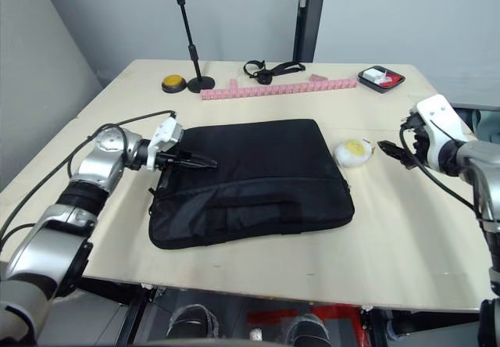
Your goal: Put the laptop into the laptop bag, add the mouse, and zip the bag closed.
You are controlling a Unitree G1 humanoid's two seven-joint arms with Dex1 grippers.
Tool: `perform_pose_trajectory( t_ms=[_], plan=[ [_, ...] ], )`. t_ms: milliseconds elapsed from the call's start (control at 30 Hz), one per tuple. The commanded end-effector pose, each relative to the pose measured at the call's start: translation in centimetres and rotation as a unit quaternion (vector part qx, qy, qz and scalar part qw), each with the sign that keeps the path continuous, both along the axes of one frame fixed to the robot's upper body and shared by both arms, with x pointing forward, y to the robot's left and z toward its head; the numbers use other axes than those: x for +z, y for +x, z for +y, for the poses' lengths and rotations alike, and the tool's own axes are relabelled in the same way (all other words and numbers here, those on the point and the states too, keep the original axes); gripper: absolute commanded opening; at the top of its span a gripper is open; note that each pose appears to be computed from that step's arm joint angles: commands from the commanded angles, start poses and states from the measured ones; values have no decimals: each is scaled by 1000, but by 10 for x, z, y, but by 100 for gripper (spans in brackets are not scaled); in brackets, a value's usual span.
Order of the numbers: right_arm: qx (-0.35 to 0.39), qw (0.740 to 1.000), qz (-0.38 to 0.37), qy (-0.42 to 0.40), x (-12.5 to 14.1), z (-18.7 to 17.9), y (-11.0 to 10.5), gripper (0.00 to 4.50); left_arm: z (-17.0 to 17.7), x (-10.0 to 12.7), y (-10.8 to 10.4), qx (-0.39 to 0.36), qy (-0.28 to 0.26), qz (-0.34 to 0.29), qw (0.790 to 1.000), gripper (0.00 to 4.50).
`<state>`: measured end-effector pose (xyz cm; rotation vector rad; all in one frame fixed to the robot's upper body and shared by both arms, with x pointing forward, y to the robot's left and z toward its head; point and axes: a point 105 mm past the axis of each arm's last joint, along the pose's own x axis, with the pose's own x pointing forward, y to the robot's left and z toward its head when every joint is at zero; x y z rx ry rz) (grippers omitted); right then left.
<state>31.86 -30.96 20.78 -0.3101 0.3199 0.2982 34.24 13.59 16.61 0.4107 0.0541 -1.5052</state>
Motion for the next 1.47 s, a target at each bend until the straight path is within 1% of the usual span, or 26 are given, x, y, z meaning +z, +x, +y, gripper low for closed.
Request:
perform_pose_trajectory(
  t_ms=[33, 133, 200, 267, 333, 400, 467, 500, 567, 600, 633, 733, 833, 900, 933, 1033, 1200, 1367, 1467],
  plan=[
    [56, 998, -12, 21, 18, 0, -16, 450, 32, 26, -8, 49, -9, -10, 999, 186],
    [96, 995, 14, 36, 13, 0, -28, 450, 57, 41, -15, 100, -18, 4, 995, 301],
    [109, 993, 22, 39, 13, -1, -31, 450, 72, 48, -21, 129, -17, 8, 991, 373],
    [112, 993, 25, 40, 13, -2, -31, 450, 79, 50, -25, 145, -12, 10, 989, 445],
    [116, 992, 28, 40, 13, -2, -31, 450, 82, 51, -29, 153, -6, 13, 988, 445],
    [127, 990, 54, 41, 9, -4, -36, 450, 105, 58, -44, 204, 35, 12, 978, 445],
    [146, 985, 81, 47, 4, -4, -43, 450, 120, 66, -57, 236, 79, -10, 968, 445],
    [150, 984, 84, 50, 3, -4, -45, 450, 125, 68, -61, 255, 84, 13, 963, 445],
    [150, 983, 86, 58, 3, -7, -45, 450, 129, 79, -68, 274, 59, 40, 959, 445],
    [145, 984, 88, 55, 3, -9, -44, 450, 131, 85, -72, 285, 34, 69, 955, 445],
    [144, 984, 91, 51, 2, -9, -43, 450, 134, 87, -75, 291, 25, 84, 953, 445],
    [160, 981, 99, 50, 2, -5, -45, 450, 147, 77, -81, 324, 69, 92, 939, 445],
    [157, 980, 111, 45, 0, -11, -50, 450, 150, 84, -88, 332, 43, 111, 936, 445],
    [150, 982, 113, 35, 2, -18, -54, 450, 153, 87, -94, 328, 36, 113, 937, 445],
    [146, 983, 111, 32, 4, -21, -55, 450, 158, 85, -93, 343, 41, 111, 932, 445],
    [134, 985, 107, 25, 9, -29, -59, 450, 169, 79, -97, 357, 44, 115, 926, 445],
    [120, 987, 107, 18, 8, -36, -65, 450, 186, 59, -103, 386, 46, 134, 912, 445],
    [114, 988, 104, 20, 4, -36, -63, 450, 191, 48, -103, 396, 28, 145, 906, 445],
    [116, 988, 104, 21, 3, -35, -62, 450, 191, 47, -101, 395, 21, 144, 907, 445]
  ],
)
